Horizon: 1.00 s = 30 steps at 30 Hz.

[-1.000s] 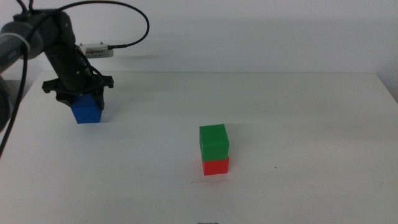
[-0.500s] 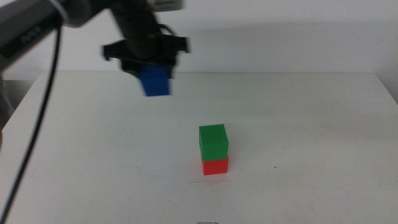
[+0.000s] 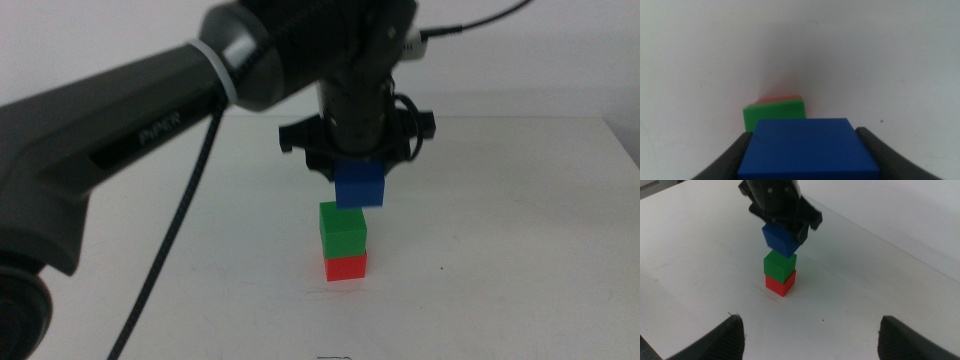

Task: Stack red cubes first, then green, then blue cubes in a specific spot.

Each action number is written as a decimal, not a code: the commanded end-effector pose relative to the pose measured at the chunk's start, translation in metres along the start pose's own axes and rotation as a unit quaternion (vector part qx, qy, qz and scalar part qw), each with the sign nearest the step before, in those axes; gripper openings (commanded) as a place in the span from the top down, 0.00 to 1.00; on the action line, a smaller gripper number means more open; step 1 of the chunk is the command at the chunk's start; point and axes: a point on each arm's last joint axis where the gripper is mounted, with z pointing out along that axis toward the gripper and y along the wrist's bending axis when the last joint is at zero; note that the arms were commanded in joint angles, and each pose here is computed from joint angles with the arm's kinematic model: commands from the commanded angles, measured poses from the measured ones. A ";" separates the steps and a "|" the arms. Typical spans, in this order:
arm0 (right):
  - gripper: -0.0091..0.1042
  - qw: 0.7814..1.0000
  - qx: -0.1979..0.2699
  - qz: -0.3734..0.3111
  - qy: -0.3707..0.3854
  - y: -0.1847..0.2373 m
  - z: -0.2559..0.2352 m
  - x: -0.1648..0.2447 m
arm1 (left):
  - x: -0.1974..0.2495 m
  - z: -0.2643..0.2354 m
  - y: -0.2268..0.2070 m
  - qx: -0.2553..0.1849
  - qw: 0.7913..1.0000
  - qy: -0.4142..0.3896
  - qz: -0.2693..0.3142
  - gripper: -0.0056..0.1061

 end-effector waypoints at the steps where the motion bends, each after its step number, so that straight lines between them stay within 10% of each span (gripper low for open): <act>1: 0.09 0.999 0.014 -0.010 -0.043 -0.003 -0.005 -0.011 | 0.005 -0.023 0.009 -0.025 1.000 -0.002 -0.018 0.96; 30: 0.09 0.999 0.014 -0.010 -0.043 -0.003 -0.005 -0.011 | 0.000 0.011 0.005 -0.019 0.997 -0.029 -0.062 0.96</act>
